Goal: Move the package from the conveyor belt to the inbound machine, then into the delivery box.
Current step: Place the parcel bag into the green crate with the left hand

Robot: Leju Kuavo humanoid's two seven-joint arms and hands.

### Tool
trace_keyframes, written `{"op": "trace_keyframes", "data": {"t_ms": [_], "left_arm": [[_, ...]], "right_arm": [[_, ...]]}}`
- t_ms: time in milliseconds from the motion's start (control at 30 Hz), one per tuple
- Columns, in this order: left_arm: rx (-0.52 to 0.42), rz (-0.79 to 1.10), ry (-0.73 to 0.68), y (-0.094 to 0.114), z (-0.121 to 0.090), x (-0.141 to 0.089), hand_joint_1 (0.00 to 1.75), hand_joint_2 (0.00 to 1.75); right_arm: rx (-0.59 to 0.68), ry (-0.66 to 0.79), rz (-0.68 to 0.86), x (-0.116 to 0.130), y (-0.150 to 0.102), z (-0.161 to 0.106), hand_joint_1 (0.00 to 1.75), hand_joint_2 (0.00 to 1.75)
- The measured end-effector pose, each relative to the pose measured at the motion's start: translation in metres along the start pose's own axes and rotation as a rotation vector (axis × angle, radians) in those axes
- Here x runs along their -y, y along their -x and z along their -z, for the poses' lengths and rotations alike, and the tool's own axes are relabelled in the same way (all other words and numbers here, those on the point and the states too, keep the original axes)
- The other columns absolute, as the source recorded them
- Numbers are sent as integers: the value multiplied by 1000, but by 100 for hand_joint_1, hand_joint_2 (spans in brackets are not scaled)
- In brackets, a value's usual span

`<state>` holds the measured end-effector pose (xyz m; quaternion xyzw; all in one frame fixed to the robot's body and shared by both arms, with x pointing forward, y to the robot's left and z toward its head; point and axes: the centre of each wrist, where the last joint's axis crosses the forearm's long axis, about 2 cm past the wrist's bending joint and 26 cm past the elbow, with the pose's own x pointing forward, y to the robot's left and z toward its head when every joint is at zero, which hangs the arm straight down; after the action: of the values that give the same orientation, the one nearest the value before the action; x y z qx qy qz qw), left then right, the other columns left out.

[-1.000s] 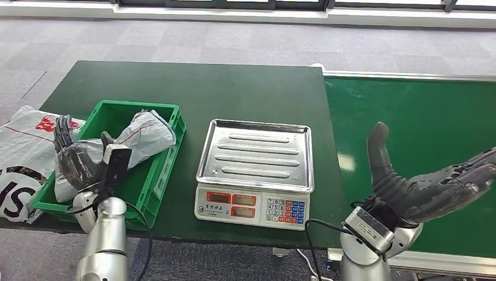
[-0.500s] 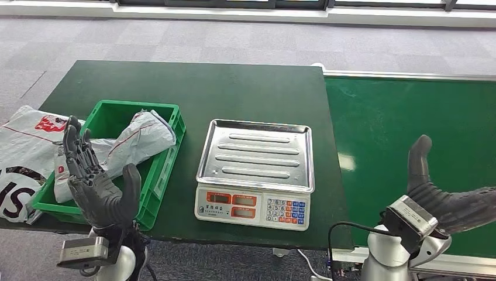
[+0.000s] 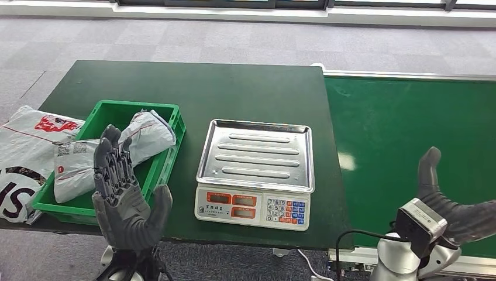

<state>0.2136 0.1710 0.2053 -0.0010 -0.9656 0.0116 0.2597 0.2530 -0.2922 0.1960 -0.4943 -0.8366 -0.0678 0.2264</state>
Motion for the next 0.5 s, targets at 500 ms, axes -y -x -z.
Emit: {"op": "trace_keyframes", "data": {"t_ms": [500], "left_arm": [[-14, 35, -4, -2, -7, 0, 0, 175]], "right_arm": [[-52, 3, -19, 11, 7, -9, 0, 175]]}}
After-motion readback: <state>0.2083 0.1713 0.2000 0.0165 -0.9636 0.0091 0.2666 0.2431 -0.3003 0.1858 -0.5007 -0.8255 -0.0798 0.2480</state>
